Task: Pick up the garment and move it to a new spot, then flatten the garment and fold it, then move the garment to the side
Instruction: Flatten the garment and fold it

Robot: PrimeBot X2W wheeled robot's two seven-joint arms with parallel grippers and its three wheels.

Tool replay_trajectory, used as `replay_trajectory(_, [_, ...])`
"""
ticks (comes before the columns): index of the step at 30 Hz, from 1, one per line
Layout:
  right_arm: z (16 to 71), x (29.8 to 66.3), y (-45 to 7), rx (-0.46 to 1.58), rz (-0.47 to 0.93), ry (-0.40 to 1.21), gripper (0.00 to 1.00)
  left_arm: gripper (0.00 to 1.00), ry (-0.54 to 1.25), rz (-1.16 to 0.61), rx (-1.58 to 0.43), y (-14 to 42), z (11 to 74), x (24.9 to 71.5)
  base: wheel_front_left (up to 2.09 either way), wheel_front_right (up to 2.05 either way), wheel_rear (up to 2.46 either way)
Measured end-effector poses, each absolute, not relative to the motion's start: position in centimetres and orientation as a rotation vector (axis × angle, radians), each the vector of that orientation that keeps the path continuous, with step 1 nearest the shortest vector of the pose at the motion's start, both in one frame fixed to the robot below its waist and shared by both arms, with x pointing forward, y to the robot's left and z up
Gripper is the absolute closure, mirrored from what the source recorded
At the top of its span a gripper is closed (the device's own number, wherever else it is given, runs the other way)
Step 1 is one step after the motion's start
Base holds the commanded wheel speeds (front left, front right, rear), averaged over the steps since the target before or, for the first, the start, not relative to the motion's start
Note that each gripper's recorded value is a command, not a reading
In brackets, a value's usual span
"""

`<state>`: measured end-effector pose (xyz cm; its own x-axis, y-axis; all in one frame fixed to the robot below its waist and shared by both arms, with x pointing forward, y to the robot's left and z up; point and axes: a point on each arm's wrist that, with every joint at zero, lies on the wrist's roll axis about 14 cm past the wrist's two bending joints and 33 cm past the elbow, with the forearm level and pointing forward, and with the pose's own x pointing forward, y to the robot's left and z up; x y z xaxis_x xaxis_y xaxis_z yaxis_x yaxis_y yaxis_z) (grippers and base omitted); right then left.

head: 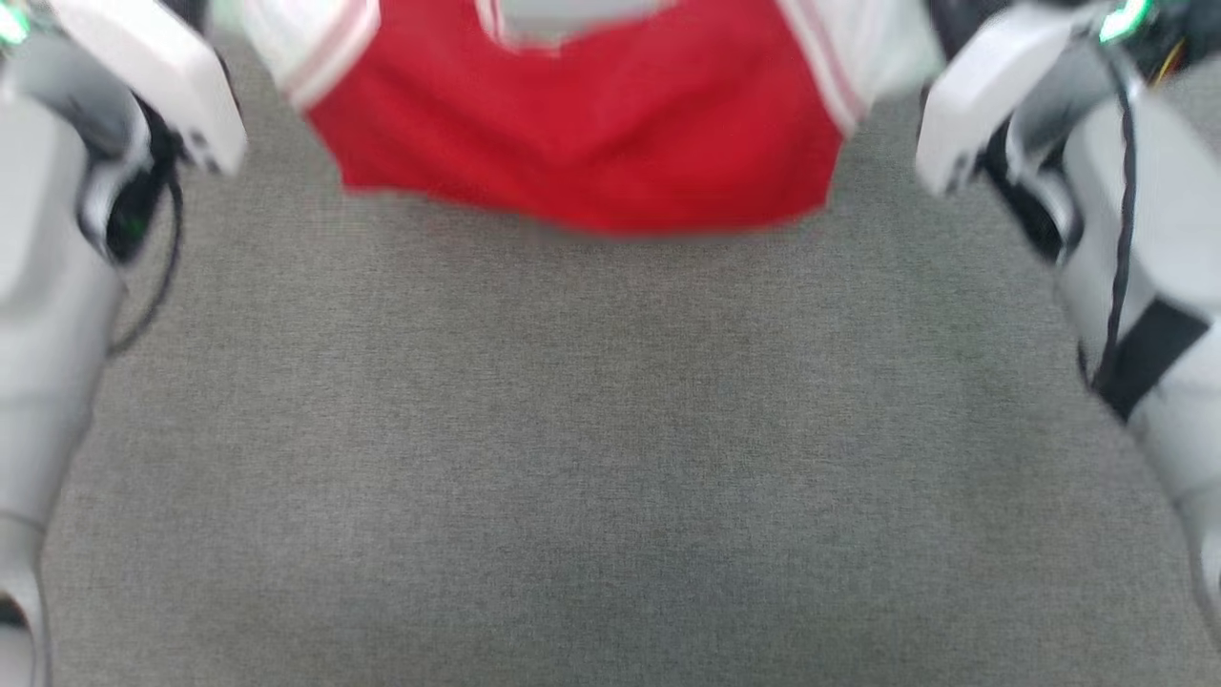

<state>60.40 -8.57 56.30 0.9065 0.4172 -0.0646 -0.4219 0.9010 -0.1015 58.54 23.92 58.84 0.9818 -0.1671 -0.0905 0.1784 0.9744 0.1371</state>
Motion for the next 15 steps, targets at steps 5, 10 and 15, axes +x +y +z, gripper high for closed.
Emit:
replay_trajectory(5, [51.6,56.9,-8.9,-0.043,0.487,0.227,1.00,1.00,0.274,-0.209,0.067,23.5,52.9,55.5,0.00,0.00,0.00])
replay_trajectory(10, [48.2,52.8,-9.7,0.009,0.534,0.381,1.00,1.00,0.425,-0.233,-0.016,23.7,48.6,51.8,0.00,0.00,0.00])
replay_trajectory(15, [46.4,49.7,-10.9,0.013,0.556,0.474,1.00,1.00,0.521,-0.251,-0.077,23.9,46.0,48.6,0.00,0.00,0.00])
